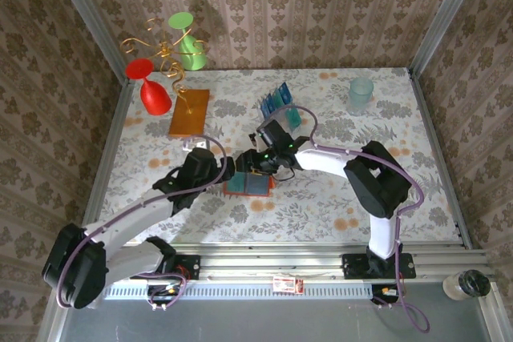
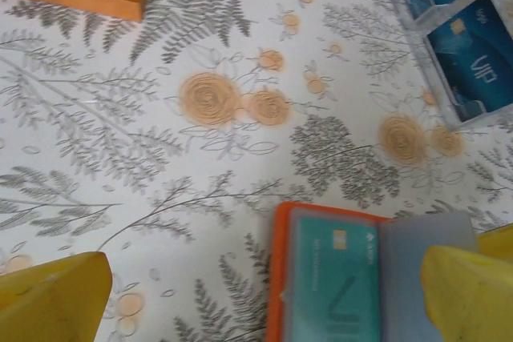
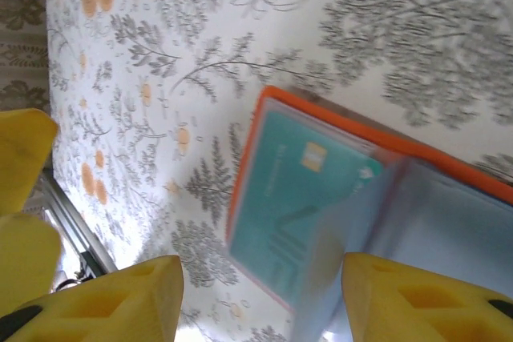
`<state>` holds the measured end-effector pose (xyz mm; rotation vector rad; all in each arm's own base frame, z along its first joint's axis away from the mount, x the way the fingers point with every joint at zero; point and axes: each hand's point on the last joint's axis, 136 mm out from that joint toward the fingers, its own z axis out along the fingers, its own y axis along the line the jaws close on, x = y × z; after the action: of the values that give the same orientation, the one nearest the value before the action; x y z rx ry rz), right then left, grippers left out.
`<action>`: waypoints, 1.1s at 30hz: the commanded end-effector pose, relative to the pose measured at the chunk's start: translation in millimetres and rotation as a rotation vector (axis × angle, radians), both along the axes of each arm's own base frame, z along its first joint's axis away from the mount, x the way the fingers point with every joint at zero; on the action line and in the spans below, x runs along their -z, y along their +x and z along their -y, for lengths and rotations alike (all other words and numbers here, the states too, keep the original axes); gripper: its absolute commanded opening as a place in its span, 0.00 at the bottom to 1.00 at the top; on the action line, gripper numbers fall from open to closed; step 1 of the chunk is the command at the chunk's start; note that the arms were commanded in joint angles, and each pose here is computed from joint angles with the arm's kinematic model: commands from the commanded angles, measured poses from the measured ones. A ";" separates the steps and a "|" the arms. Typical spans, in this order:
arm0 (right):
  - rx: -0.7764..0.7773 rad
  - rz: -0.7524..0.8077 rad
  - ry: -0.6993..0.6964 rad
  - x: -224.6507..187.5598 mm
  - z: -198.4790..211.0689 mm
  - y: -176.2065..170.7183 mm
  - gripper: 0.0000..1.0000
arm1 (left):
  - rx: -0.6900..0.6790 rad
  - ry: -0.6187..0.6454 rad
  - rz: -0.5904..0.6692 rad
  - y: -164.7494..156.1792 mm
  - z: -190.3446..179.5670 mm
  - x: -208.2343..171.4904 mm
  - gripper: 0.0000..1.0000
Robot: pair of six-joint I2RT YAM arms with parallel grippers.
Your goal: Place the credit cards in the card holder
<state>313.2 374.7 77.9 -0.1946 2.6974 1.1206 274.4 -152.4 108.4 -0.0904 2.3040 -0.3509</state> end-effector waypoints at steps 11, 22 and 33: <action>0.027 -0.054 -0.059 45.1 -25.0 3.7 0.57 | -0.025 0.019 -0.045 -16.6 -26.4 15.3 1.00; 0.017 -0.039 -0.032 30.3 -21.0 3.6 0.57 | -0.023 0.026 -0.064 -14.6 -24.7 20.4 1.00; 0.059 0.023 -0.013 -6.4 13.6 6.7 0.57 | 0.002 0.009 -0.087 -9.6 -13.7 26.9 1.00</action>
<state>319.3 374.1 68.1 -0.1238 2.7066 1.0995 259.6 -132.8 77.6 -0.1150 2.4031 -0.3117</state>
